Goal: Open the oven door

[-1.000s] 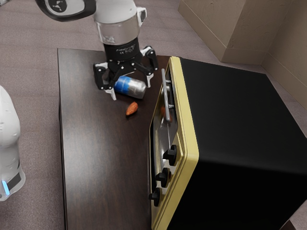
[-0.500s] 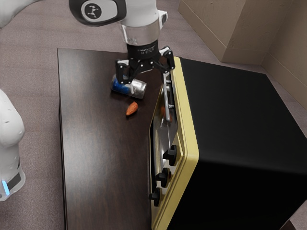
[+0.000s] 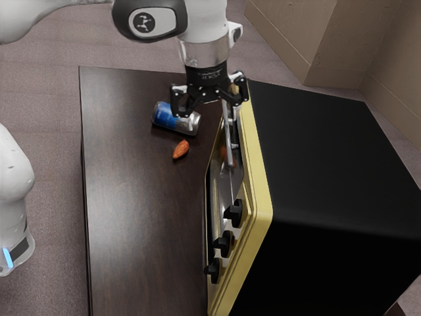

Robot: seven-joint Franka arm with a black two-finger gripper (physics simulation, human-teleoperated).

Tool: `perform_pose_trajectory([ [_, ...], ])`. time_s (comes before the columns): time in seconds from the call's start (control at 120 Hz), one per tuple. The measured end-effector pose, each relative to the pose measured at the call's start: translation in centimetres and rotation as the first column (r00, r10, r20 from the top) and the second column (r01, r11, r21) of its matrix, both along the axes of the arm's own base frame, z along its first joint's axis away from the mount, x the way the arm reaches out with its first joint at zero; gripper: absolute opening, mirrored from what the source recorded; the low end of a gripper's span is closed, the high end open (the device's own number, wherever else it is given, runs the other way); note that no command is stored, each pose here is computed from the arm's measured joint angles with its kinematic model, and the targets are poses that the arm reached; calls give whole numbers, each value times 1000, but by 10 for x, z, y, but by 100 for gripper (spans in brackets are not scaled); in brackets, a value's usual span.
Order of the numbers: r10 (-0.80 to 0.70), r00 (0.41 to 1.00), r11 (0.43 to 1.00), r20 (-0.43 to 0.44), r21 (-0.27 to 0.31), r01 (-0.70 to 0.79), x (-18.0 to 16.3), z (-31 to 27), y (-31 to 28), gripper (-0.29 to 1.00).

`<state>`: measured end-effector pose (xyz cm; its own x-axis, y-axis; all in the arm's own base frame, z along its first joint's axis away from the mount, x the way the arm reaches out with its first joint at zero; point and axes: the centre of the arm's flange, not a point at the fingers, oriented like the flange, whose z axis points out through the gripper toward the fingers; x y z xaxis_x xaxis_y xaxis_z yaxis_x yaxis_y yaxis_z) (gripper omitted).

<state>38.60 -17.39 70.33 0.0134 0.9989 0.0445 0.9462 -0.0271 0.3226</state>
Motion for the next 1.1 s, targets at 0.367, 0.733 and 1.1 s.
perform_pose_trajectory([
  [0.367,-19,999,1000,-27,4,19,8,-27,9,70],
  [0.733,-27,998,1000,-52,-9,26,11,-46,15,70],
  [1.1,15,1000,1000,-1,7,-15,-27,-54,11,70],
])
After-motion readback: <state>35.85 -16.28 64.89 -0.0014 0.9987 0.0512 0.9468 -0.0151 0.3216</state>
